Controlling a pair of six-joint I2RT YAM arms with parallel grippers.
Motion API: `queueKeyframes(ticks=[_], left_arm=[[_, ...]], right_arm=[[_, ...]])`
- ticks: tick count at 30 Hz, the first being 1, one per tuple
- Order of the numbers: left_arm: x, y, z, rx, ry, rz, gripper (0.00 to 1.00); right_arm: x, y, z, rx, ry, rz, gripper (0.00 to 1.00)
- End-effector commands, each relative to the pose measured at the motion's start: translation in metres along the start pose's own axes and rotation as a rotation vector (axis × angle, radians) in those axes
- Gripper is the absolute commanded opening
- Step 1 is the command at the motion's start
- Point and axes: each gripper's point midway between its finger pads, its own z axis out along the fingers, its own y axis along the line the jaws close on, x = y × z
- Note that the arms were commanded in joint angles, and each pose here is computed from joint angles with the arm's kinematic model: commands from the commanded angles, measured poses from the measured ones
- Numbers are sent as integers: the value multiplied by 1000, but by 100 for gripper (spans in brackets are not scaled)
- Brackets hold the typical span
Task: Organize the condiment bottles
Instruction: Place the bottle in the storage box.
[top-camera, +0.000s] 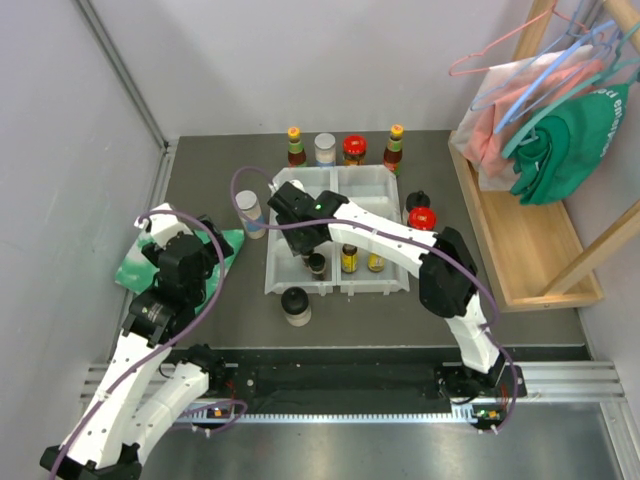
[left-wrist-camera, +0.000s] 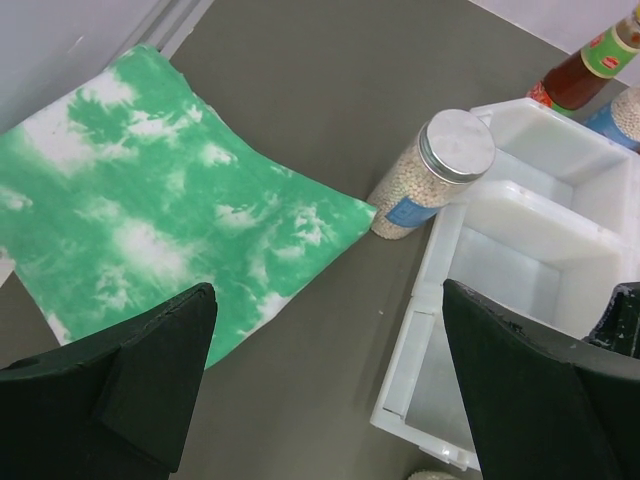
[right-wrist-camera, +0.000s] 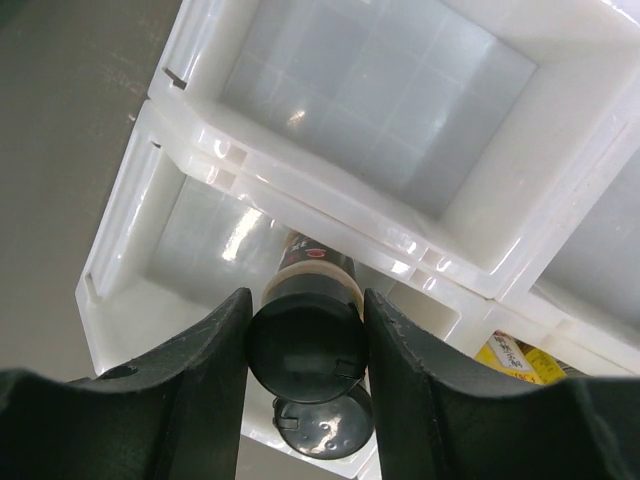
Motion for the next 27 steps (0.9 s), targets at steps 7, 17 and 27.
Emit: queueKeyframes(ticks=[7,17,27], left_arm=[[-7,15,1,-78,-54,-41,99],[-9,20,3,-122,-62,-43,99],[-8,22,3,-128,-62,-37,99]], right_arm=[[-24,-2,-16,-29,-82,18,14],[-24,-5,-29,-35,-95,28,60],[-57,-13,-69,-19,-187,52,73]])
